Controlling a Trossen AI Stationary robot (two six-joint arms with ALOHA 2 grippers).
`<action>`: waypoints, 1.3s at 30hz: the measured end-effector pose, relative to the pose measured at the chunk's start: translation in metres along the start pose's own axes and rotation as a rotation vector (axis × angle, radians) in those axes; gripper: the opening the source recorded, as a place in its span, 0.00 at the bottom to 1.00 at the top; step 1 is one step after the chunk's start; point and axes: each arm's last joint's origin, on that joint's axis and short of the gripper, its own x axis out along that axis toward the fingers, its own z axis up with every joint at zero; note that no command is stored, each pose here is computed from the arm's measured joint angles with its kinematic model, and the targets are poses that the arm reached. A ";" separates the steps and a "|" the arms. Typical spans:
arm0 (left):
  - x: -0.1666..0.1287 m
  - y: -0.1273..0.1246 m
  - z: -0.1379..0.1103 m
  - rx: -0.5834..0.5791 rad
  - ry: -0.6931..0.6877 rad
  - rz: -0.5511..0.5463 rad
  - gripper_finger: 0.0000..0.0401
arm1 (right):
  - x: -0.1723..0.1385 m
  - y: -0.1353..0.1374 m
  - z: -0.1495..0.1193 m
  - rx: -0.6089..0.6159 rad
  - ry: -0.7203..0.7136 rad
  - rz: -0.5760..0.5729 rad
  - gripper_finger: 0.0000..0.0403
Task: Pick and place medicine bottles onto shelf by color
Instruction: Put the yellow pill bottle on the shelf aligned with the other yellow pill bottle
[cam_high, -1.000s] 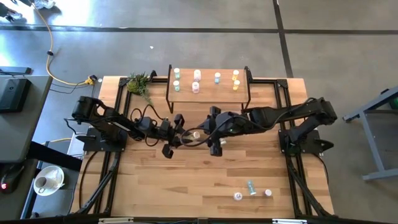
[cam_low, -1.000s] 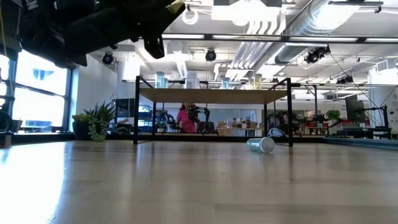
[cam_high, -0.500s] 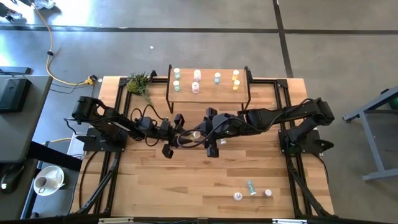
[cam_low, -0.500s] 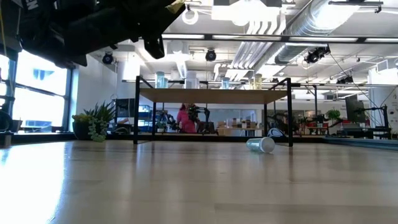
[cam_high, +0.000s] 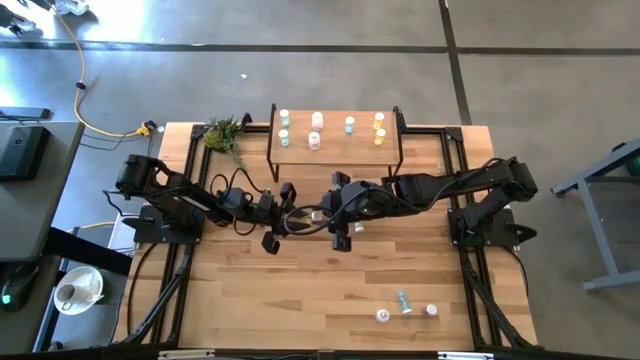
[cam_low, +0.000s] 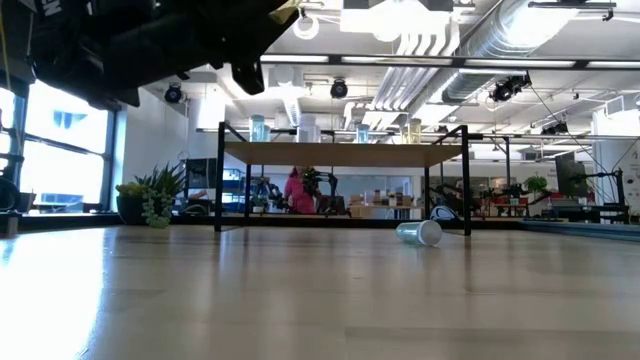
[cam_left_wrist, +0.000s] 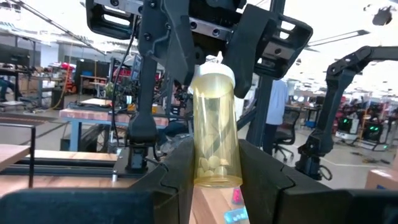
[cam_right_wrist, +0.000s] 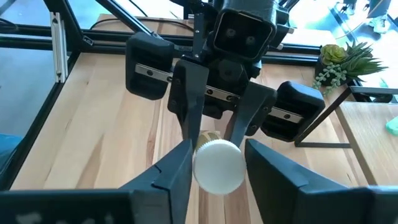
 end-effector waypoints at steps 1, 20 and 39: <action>0.000 0.000 0.000 0.003 0.001 0.006 0.24 | 0.000 0.000 0.000 0.000 0.000 -0.001 0.33; 0.000 0.001 0.000 0.012 -0.007 0.036 0.24 | -0.001 -0.001 -0.007 0.034 0.070 -0.029 0.35; 0.000 0.001 0.000 0.011 -0.004 0.037 0.24 | -0.001 -0.001 -0.005 0.048 0.055 -0.028 0.32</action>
